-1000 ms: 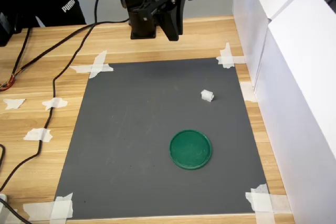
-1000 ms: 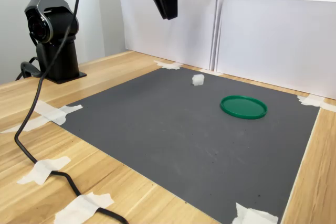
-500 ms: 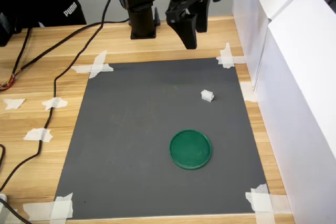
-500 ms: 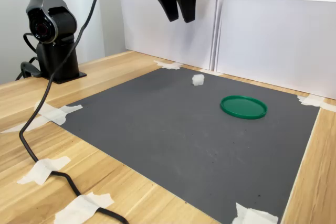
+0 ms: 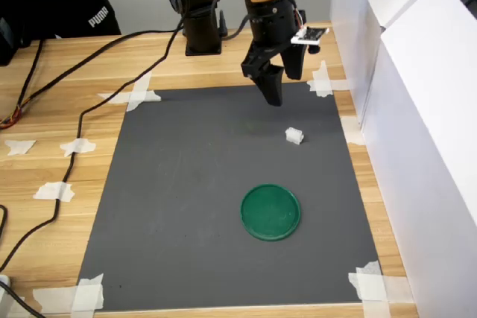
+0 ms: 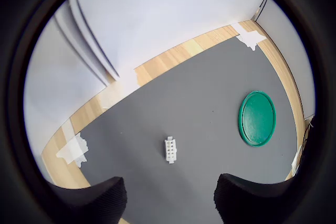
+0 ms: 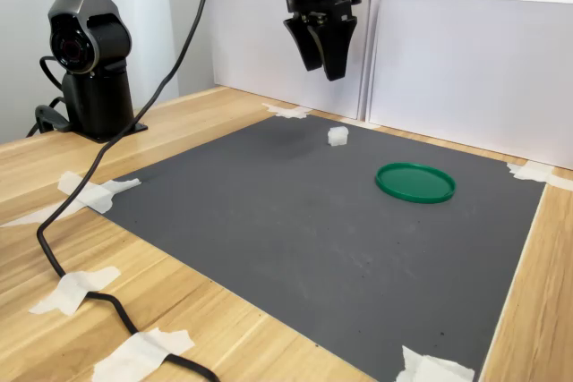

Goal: Grasp a white terminal and put it on the green lid.

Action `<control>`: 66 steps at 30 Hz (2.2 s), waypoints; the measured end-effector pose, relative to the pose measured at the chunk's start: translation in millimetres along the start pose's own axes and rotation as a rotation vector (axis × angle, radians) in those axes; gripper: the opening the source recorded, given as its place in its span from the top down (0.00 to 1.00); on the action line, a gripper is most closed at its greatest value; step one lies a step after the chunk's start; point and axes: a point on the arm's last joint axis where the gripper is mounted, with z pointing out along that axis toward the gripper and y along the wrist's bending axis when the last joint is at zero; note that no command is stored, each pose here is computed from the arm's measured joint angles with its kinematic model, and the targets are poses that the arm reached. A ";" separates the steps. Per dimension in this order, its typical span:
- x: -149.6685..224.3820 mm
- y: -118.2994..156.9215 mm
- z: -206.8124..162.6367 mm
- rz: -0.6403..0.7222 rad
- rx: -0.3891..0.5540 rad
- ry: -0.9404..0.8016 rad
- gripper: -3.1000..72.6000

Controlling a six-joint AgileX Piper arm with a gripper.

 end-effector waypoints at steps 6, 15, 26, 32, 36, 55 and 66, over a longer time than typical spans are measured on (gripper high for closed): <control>-3.1 -4.2 17.4 -0.024 0.008 0.007 0.01; -9.6 6.3 27.9 -0.101 -0.001 0.023 0.02; -10.1 2.4 55.2 -0.100 0.002 0.060 0.06; -10.4 1.8 66.7 -0.096 -0.004 0.067 0.06; -10.4 3.3 71.2 -0.073 -0.025 0.069 0.06; -14.3 6.4 76.8 -0.078 0.003 0.064 0.06; -11.7 7.1 89.2 -0.075 -0.014 0.097 0.06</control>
